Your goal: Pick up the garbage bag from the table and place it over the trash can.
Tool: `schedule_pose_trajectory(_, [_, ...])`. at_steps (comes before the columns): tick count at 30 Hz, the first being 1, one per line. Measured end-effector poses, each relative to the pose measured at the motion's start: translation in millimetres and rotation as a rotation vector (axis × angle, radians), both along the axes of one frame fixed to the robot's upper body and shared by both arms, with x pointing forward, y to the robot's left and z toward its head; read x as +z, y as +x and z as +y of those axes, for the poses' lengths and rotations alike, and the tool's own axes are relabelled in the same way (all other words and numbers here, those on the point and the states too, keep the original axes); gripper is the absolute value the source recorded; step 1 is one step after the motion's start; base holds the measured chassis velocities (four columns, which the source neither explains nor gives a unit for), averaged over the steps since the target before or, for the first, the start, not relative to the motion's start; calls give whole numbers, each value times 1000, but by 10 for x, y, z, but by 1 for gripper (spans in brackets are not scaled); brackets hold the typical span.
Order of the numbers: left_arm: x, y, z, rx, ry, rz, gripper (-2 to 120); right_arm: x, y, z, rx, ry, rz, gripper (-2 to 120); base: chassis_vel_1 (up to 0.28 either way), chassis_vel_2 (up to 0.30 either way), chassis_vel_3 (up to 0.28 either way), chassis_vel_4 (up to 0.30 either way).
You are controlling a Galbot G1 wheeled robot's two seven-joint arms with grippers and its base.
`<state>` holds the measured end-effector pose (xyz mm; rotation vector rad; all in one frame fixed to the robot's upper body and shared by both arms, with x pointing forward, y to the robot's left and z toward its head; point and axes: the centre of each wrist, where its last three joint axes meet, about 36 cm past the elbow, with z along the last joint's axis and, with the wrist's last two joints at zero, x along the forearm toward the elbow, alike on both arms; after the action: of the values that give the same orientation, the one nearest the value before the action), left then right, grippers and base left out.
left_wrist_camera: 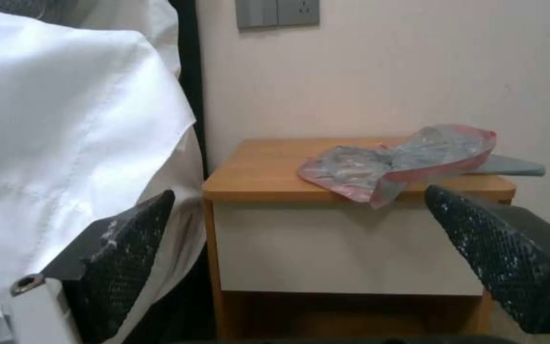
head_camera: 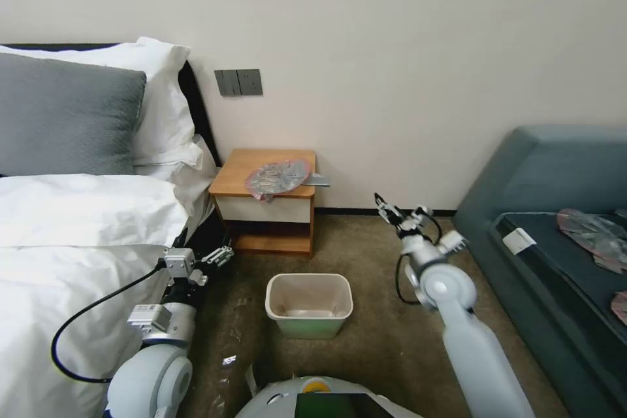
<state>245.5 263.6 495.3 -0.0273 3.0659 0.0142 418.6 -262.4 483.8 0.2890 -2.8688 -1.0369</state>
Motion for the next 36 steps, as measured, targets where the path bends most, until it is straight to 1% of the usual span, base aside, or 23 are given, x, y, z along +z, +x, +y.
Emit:
schedule_pose_trajectory(4, [-3, -31, 10, 8, 0, 2, 100, -42, 339, 173, 45, 77, 16, 100, 0, 0, 0, 0])
schedule_pose_trajectory(5, [-3, -31, 10, 8, 0, 2, 100, -42, 339, 173, 45, 77, 16, 100, 0, 0, 0, 0])
schedule_pose_trajectory(8, [21, -64, 22, 15, -3, -2, 100, -102, 586, 299, 89, 173, 55, 100, 0, 0, 0, 0])
schedule_pose_trajectory(9, [21, -64, 22, 15, -3, -2, 100, -102, 586, 299, 89, 173, 55, 100, 0, 0, 0, 0])
schedule_pose_trajectory(10, [28, -72, 24, 16, -4, -3, 100, -116, 645, 324, 101, 197, 64, 100, 0, 0, 0, 0])
schedule_pose_trajectory(12, [39, -90, 30, 19, -5, -5, 100, -136, 794, 385, 143, 271, 85, 100, 0, 0, 0, 0])
schedule_pose_trajectory(13, [41, -102, 32, 22, -5, -5, 100, -117, 883, 414, 175, 327, 98, 100, 0, 0, 0, 0])
schedule_pose_trajectory(14, [41, -102, 32, 22, -5, -5, 100, -117, 883, 414, 175, 327, 98, 100, 0, 0, 0, 0])
schedule_pose_trajectory(16, [39, -118, 31, 24, -7, -4, 100, -83, 1014, 461, 226, 414, 121, 100, 0, 0, 0, 0])
schedule_pose_trajectory(17, [41, -124, 30, 25, -8, -5, 100, -74, 1058, 477, 241, 437, 127, 100, 0, 0, 0, 0])
schedule_pose_trajectory(18, [41, -124, 30, 25, -8, -5, 100, -74, 1058, 477, 241, 437, 127, 100, 0, 0, 0, 0])
schedule_pose_trajectory(19, [47, -136, 25, 24, -9, -8, 100, -68, 1173, 526, 272, 487, 142, 100, 0, 0, 0, 0])
schedule_pose_trajectory(20, [50, -141, 23, 24, -9, -9, 100, -72, 1232, 559, 282, 506, 151, 100, 0, 0, 0, 0])
schedule_pose_trajectory(22, [51, -144, 22, 23, -8, -10, 100, -79, 1286, 586, 291, 522, 158, 100, 0, 0, 0, 0])
schedule_pose_trajectory(25, [42, -161, 26, 23, 5, -12, 100, -105, 1459, 647, 342, 610, 202, 100, 0, 0, 0, 0])
schedule_pose_trajectory(28, [35, -173, 26, 23, 11, -11, 100, -117, 1542, 681, 358, 639, 223, 100, 0, 0, 0, 0])
schedule_pose_trajectory(36, [22, -205, 2, 28, 15, -14, 100, -173, 1603, 766, 374, 632, 248, 100, 0, 0, 0, 0])
